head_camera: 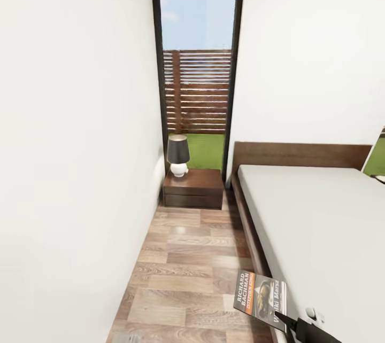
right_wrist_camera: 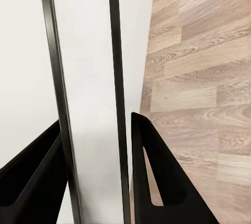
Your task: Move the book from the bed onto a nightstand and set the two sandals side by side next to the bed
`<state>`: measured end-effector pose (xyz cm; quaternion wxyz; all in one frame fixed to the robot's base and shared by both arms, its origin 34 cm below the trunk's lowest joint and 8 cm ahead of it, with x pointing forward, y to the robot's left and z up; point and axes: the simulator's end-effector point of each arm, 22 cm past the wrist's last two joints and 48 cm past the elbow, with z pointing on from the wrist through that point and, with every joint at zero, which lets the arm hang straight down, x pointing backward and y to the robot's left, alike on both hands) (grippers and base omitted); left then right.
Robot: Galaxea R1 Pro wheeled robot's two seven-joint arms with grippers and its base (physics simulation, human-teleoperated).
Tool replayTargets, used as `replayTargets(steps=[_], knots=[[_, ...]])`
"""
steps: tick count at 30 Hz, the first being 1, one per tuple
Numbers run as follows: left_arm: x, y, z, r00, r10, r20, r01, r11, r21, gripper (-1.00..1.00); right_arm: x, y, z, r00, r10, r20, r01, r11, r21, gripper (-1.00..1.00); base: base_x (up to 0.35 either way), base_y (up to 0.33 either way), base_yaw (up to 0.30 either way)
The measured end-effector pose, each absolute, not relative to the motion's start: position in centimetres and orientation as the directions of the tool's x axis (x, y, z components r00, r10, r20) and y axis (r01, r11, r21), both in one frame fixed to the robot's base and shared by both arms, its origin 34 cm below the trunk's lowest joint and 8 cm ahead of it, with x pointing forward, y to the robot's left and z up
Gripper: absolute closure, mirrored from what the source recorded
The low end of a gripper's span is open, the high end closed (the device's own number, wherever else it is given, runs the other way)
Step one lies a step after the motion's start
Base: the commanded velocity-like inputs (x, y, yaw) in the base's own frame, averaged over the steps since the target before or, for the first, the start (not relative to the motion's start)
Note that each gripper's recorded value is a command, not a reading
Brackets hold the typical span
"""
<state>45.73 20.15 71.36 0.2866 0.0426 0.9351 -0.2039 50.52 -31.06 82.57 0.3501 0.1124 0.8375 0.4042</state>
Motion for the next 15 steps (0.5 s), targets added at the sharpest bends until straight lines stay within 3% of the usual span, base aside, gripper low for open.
replayTargets(steps=[6, 11, 15], knots=[[45.73, 20.15, 71.36, -0.832, -0.037, -0.553, 0.196, 0.913, -0.357, -1.0, 50.45, -31.04, 82.53, -0.731, 0.47, -0.495, -0.095, 0.648, 0.756, 1.0, 0.327, 0.0, -0.016], [45.73, 20.15, 71.36, -0.832, -0.037, -0.553, 0.196, 0.913, -0.357, -1.0, 50.45, -31.01, 82.54, -0.732, 0.469, -0.495, -0.096, 0.648, 0.755, 1.0, 0.328, 0.0, -0.167], [45.73, 20.15, 71.36, -0.832, -0.037, -0.553, 0.196, 0.913, -0.357, -1.0, 50.45, -31.01, 82.54, -0.732, 0.468, -0.495, -0.096, 0.648, 0.755, 1.0, 0.328, 0.0, -0.042]])
